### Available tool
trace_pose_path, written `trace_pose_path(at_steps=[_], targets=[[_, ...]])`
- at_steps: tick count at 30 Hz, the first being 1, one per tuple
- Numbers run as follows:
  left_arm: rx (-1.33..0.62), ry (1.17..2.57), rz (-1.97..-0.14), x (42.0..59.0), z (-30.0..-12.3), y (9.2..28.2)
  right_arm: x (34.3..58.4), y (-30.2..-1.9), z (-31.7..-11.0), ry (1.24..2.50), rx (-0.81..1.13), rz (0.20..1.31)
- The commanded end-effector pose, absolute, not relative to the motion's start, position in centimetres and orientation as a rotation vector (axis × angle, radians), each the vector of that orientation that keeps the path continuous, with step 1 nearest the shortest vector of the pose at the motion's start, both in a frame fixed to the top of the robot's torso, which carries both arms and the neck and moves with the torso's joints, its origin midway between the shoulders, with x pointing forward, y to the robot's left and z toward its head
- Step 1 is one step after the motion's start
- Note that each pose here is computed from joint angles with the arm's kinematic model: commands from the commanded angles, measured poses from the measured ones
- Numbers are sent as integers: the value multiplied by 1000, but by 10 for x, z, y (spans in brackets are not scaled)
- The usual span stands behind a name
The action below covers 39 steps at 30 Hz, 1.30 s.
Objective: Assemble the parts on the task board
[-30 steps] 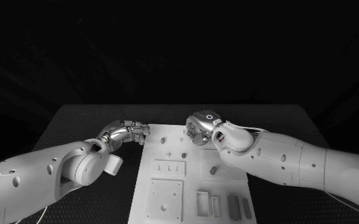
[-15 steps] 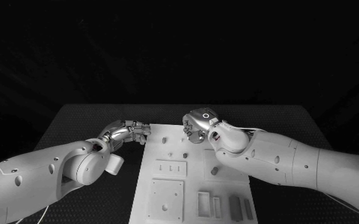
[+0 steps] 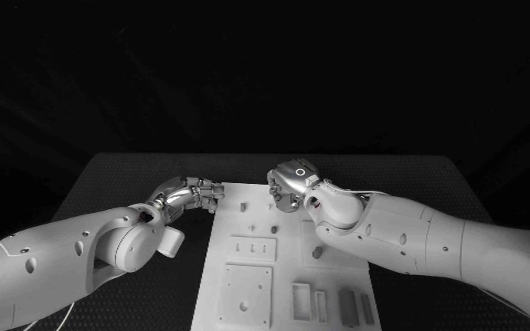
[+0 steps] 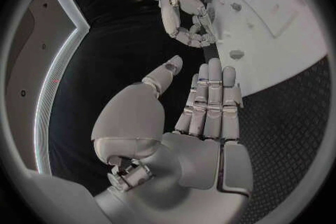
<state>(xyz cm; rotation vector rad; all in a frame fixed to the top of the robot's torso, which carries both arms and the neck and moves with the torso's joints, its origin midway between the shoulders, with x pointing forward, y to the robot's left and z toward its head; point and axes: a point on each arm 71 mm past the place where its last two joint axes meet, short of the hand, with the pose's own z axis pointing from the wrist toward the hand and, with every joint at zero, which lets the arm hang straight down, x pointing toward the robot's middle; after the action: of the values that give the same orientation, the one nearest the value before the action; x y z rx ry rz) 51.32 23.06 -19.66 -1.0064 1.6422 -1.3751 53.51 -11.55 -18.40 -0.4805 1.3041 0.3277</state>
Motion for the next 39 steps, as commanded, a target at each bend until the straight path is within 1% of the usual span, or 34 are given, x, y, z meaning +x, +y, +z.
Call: trace_pose_path(at_steps=[1, 25, 31, 39], targets=[[-998, 1639, -1387, 513, -195, 229, 535, -116, -185, 1297, -504, 307], [-996, 1645, -1391, 514, -195, 228, 537, -113, -192, 1330, -510, 303], [-992, 1644, -1397, 513, -194, 227, 538, -113, -198, 1337, -514, 296], [-994, 1640, -1391, 514, -194, 228, 537, -112, -198, 1332, -512, 301]])
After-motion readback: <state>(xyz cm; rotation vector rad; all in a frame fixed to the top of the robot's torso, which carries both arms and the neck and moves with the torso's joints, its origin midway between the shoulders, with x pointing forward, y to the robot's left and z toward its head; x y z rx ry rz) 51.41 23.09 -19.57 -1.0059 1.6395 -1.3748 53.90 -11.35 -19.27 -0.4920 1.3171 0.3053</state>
